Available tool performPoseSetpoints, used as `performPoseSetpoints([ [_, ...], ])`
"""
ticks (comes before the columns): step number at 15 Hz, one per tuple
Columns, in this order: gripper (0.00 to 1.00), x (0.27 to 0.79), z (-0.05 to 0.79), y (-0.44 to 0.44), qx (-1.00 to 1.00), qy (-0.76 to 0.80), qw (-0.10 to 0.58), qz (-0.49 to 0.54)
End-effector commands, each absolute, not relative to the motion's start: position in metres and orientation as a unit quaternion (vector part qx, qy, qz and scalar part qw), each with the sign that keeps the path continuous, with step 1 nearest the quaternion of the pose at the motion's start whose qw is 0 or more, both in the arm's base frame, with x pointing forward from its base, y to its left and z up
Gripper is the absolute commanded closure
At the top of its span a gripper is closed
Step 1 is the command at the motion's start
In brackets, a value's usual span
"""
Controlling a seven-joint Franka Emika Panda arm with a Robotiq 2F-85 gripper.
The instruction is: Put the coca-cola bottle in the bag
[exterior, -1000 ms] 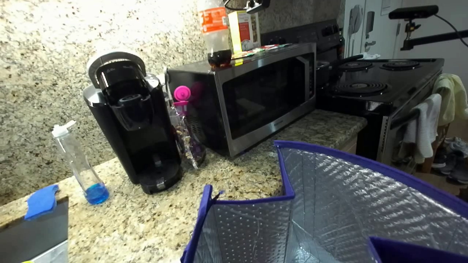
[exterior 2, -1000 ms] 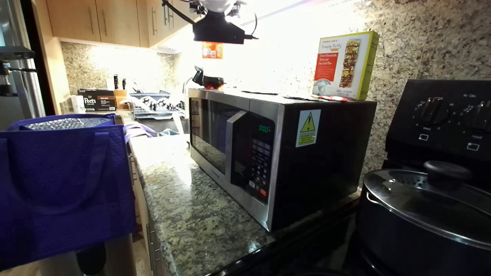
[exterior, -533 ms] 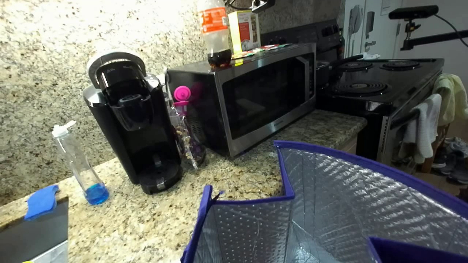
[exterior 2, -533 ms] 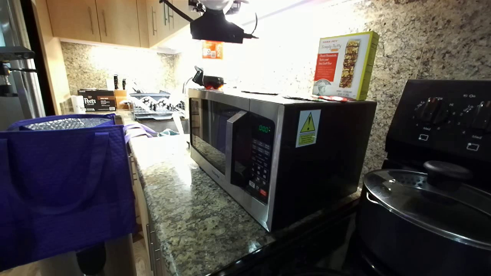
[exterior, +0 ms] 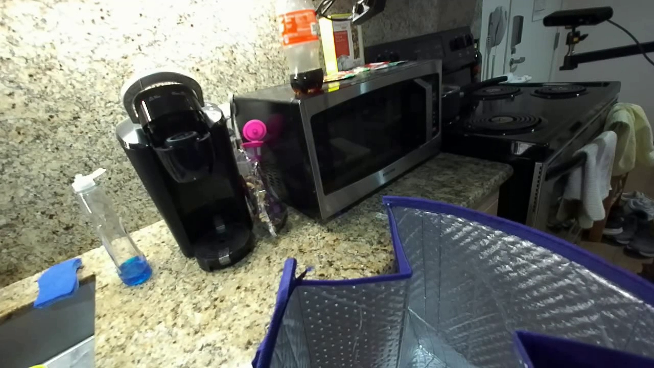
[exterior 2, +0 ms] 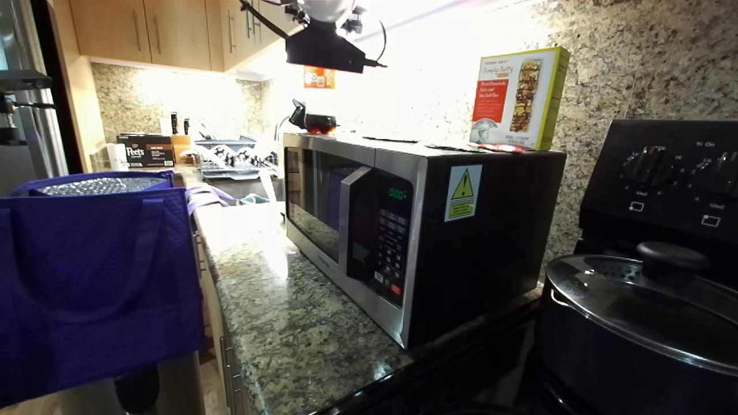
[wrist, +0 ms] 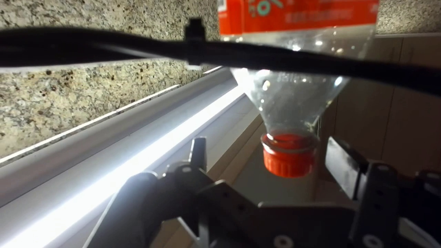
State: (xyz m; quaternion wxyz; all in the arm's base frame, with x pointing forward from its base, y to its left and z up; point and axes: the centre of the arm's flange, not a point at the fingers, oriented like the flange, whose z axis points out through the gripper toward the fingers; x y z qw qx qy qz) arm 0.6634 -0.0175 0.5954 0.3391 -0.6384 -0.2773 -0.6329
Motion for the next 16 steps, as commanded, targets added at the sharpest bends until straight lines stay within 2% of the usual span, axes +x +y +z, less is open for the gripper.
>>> performPoseSetpoints([
  [1, 0.36, 0.6639, 0.5918, -0.0188, -0.645, -0.275, 0.353, -0.619],
  [2, 0.38, 0.6642, 0.5907, -0.0189, -0.647, -0.274, 0.353, -0.618],
  [7, 0.73, 0.6660, 0.5865, -0.0189, -0.652, -0.268, 0.356, -0.614],
  [10, 0.89, 0.6663, 0.5854, -0.0187, -0.653, -0.267, 0.357, -0.612],
  [16, 0.89, 0.6586, 0.5944, -0.0138, -0.633, -0.283, 0.361, -0.624],
])
